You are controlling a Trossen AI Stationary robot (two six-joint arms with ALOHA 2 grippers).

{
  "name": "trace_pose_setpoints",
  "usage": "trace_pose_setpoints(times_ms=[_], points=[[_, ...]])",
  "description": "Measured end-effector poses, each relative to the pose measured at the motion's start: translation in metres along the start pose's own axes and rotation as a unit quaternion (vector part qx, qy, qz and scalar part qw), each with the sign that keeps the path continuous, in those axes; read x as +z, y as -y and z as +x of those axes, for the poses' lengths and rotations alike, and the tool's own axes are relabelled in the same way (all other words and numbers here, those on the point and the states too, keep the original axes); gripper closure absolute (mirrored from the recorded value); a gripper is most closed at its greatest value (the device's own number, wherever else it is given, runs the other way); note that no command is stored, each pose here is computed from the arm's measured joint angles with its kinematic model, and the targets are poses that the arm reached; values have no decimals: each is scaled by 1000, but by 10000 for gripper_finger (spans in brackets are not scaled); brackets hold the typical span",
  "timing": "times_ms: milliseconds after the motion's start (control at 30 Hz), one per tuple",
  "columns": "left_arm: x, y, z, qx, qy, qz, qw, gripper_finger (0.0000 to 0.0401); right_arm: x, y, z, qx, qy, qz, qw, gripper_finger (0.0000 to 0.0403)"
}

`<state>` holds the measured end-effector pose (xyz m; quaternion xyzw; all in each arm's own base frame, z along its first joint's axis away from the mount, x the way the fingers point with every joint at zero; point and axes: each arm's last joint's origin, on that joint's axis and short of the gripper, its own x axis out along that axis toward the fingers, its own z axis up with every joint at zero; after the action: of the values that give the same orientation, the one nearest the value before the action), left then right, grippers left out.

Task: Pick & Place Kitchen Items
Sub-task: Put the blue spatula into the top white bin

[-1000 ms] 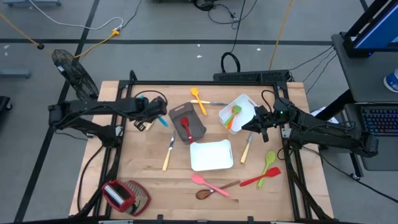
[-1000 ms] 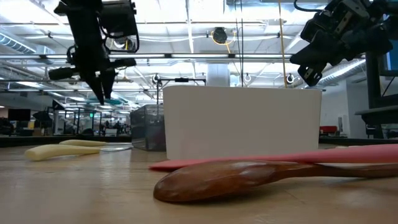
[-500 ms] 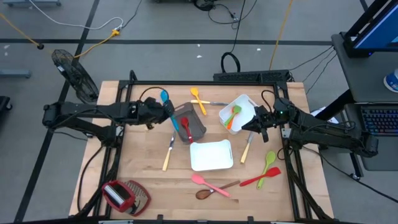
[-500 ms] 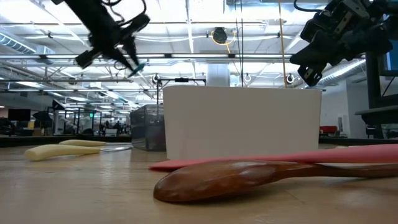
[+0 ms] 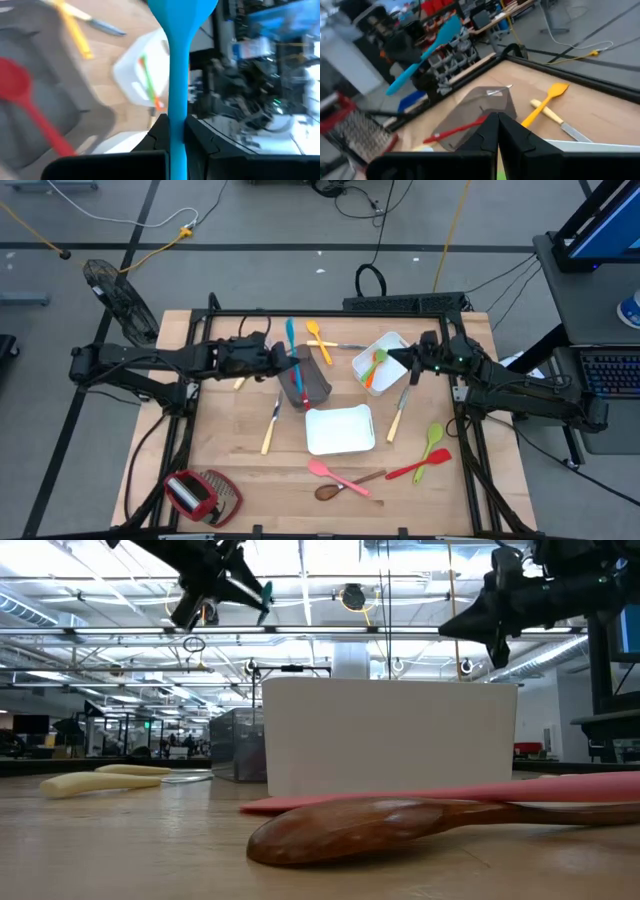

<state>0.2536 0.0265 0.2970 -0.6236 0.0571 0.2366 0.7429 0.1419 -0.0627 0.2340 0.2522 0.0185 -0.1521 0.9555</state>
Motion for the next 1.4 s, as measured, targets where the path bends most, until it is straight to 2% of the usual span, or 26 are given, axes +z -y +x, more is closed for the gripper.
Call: trace_pose_setpoints(times_ms=[167, 367, 467, 533, 833, 1000, 1133, 1400], points=[[0, 10, 1, -58, -12, 28, 998, 384, -1, 0, 1, -1, -2, 45, 999, 403], [1, 23, 7, -77, -20, 54, 995, 384, -1, 0, 1, -2, -3, 82, 997, 403], [0, 35, 16, -61, -43, 86, 994, 384, -1, 0, 1, -2, -3, 85, 996, 403], [1, 51, 23, -63, -54, 106, 991, 384, -1, 0, 1, -1, -2, 85, 996, 403], [12, 92, 63, 38, -106, 193, 975, 384, -1, 0, 1, 2, -9, 99, 995, 403], [15, 97, 91, 92, -138, 222, 961, 384, -3, 0, 0, 18, -25, 100, 995, 403], [17, 105, 111, 84, -159, 230, 956, 384, -1, -1, -2, 21, -16, 83, 996, 403], [22, 98, 153, 101, -202, 228, 947, 384, 6, -4, -17, 42, 13, 16, 999, 403]])
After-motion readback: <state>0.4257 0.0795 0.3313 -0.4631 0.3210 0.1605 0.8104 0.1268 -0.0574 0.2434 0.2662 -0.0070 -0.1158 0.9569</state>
